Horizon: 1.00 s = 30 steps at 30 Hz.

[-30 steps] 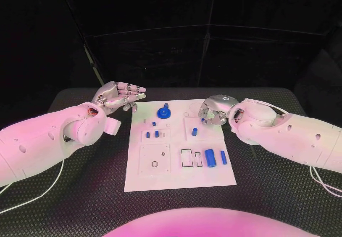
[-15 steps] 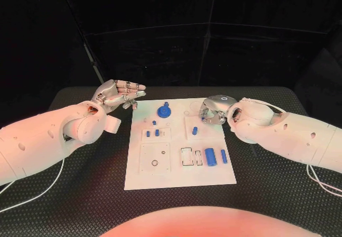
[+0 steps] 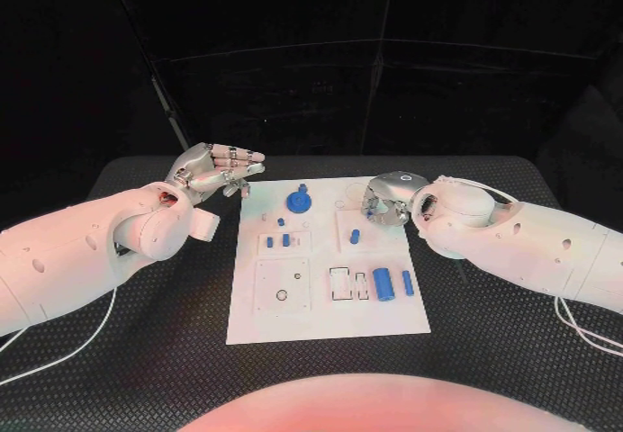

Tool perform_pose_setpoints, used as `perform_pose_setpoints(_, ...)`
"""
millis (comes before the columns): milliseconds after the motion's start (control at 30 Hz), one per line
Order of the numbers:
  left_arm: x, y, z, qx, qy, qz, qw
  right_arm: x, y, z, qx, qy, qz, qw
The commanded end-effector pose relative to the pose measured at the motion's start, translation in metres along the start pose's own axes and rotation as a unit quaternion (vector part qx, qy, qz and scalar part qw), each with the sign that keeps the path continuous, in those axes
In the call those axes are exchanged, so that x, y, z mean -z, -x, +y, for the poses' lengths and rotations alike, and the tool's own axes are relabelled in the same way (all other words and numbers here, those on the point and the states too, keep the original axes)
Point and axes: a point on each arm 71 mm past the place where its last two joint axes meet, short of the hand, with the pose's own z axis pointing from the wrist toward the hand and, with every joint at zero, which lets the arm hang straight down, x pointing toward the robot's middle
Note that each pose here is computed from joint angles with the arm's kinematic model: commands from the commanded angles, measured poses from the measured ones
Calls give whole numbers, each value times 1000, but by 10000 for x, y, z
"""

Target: Assemble the parts on the task board

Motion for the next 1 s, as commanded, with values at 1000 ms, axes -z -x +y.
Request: perform_pose_setpoints(1000, 0, 18, -14, 4, -6, -1, 1000, 370, 238, 326, -19, 50, -115, 992)
